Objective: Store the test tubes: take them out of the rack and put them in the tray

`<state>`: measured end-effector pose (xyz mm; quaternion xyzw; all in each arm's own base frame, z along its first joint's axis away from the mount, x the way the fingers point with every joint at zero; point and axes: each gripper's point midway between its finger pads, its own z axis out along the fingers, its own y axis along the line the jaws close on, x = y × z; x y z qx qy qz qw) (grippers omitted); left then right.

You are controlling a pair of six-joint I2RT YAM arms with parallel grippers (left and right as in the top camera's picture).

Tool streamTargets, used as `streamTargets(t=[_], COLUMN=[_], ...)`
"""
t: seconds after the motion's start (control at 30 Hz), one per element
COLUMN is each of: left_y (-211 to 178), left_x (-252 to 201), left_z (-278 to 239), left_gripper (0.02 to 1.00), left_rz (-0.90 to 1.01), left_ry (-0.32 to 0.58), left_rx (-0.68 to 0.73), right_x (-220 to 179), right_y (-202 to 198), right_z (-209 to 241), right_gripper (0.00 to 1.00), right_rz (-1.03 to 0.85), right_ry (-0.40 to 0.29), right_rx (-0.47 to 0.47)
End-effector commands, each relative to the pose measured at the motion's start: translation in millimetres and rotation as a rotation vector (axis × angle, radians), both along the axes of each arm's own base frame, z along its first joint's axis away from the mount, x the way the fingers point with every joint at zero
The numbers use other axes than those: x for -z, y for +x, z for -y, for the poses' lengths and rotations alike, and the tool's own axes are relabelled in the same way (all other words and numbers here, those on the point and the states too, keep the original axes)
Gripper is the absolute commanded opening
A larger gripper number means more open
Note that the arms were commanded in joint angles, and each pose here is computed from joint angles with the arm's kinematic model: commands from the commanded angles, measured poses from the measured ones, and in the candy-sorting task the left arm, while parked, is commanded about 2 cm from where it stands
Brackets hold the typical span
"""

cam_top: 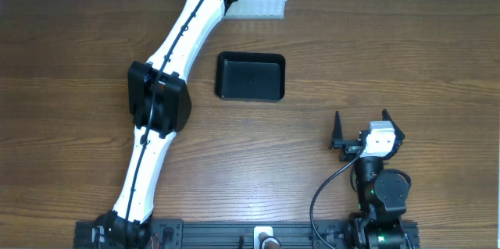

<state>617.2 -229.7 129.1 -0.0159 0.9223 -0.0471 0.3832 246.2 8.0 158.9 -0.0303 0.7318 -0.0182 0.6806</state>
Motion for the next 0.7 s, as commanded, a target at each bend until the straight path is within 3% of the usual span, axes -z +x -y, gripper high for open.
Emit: streamTargets(t=[0.03, 0.37, 0.7], left_y=[3.3, 3.4, 3.3], left_x=[16.9, 21.4, 21.5], left_z=[-1.8, -1.7, -1.8], left_gripper=[0.866, 0.855, 0.481], left_rz=[-0.018, -0.023, -0.023], left_ry=[0.016, 0.03, 0.035], left_rx=[0.008, 0.02, 0.024], right_x=[1.5, 1.5, 1.5], right_y=[-0.2, -0.2, -0.2], right_z=[-1.4, -1.4, -1.4], right_gripper=[0.993, 0.991, 0.991], right_rz=[0.002, 0.002, 0.002], right_ry=[-0.004, -0.004, -0.004], right_rx=[-0.009, -0.009, -0.009])
